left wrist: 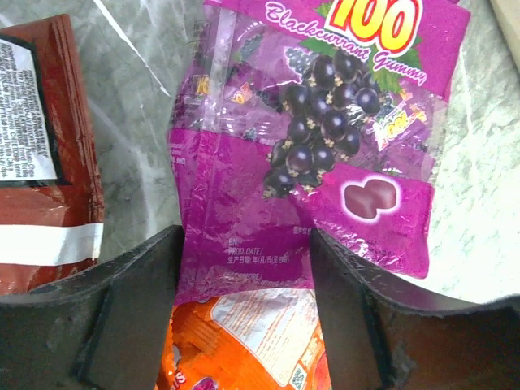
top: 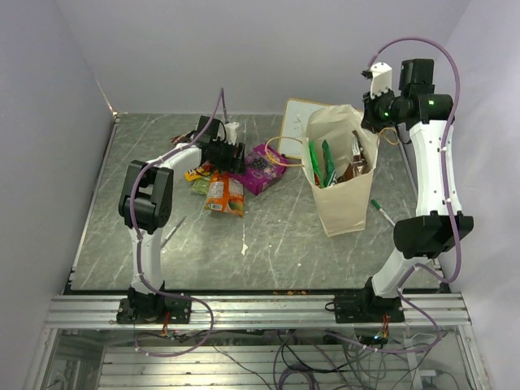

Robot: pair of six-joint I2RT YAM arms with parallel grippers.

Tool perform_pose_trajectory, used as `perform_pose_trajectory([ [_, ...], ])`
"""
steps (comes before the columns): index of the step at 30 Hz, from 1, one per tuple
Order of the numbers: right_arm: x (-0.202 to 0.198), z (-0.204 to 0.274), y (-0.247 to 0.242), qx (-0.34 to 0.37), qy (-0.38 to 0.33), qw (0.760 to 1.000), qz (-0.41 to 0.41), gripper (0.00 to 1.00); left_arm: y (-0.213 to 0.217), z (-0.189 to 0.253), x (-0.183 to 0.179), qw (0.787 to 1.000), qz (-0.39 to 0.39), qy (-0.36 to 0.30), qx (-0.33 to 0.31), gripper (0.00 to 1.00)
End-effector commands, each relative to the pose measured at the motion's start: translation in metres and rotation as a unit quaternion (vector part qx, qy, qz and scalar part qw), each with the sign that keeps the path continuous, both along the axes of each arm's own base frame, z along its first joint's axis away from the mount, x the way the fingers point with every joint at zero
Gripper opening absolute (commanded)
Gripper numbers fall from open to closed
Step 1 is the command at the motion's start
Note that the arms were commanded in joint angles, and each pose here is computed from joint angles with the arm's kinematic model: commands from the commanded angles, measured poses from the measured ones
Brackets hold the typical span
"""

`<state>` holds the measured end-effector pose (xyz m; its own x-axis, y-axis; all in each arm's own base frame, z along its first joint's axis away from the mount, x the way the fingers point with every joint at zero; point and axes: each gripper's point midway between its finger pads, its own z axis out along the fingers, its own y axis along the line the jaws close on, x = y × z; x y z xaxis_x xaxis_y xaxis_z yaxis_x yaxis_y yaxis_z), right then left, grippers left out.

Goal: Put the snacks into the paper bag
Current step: Pick up the snack from the center of the board.

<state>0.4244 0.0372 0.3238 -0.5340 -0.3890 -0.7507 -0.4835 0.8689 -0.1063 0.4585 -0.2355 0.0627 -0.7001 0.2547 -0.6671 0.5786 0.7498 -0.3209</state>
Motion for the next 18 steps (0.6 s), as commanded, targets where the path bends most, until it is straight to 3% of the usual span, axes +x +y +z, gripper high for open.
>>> perform_pose_trajectory([
  [1,0.005,0.009,0.015,0.006,-0.024,0.999,0.030,0.00,-0.017,0.007,-0.001,0.999,-0.022,0.004,-0.045,0.70],
  [7,0.006,0.005,0.031,0.013,-0.021,0.998,0.054,0.00,-0.023,0.015,-0.002,0.997,-0.030,0.002,-0.064,0.52],
  [13,0.006,0.012,0.036,0.009,-0.031,0.998,0.058,0.00,-0.029,0.036,0.002,0.996,-0.048,-0.018,-0.079,0.23],
  [18,0.004,0.009,0.032,-0.001,-0.029,0.998,0.052,0.00,-0.034,0.054,0.000,0.993,-0.061,-0.025,-0.095,0.07],
])
